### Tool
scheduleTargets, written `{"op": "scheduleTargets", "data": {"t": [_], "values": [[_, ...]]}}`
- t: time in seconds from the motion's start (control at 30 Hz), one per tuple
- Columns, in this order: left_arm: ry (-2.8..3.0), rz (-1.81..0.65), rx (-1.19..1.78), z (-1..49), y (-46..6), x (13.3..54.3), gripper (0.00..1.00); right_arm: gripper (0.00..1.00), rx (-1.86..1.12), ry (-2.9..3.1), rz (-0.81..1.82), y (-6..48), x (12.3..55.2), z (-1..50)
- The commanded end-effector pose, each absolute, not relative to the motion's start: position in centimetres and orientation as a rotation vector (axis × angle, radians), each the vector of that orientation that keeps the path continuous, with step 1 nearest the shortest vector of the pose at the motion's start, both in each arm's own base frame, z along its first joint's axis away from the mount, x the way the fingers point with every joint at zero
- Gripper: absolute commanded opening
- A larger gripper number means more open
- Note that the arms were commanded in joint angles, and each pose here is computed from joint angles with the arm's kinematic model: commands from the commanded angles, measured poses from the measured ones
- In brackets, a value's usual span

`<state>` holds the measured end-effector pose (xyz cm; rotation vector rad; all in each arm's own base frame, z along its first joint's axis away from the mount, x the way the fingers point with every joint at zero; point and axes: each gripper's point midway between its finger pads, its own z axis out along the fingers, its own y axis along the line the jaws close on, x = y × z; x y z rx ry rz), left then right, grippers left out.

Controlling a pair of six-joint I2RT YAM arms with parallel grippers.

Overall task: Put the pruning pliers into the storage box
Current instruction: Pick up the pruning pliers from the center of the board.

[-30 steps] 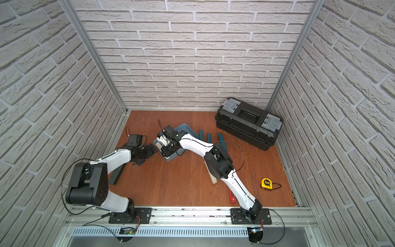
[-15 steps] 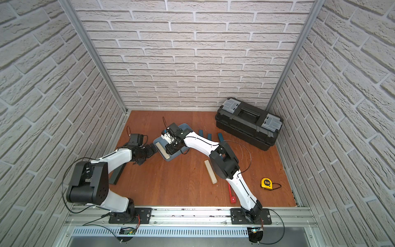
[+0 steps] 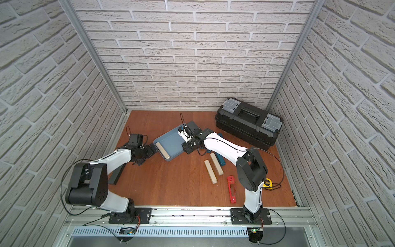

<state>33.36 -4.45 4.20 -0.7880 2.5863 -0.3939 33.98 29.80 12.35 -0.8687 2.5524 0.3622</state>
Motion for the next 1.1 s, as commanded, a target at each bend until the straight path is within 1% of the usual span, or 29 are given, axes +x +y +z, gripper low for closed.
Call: {"op": "scheduleTargets", "data": {"t": [0.0,0.43,0.77,1.07], "values": [[2.576,-0.383,-0.780,4.7,-4.5,32.9,0.98,0.42,-0.796,2.579,0.291,27.0,32.5,12.1],[2.581,-0.404,-0.689,6.1,-5.8,32.2,0.98,0.43,-0.644,2.637,0.225,21.0,27.2,10.5],[2.591,-0.392,-0.673,6.0,-6.1,31.3,0.98,0.44,-0.552,2.672,0.211,18.7,24.8,9.2],[2.604,-0.388,-0.649,6.1,-6.4,31.3,0.98,0.45,-0.474,2.689,0.228,17.6,23.3,8.2]]}}
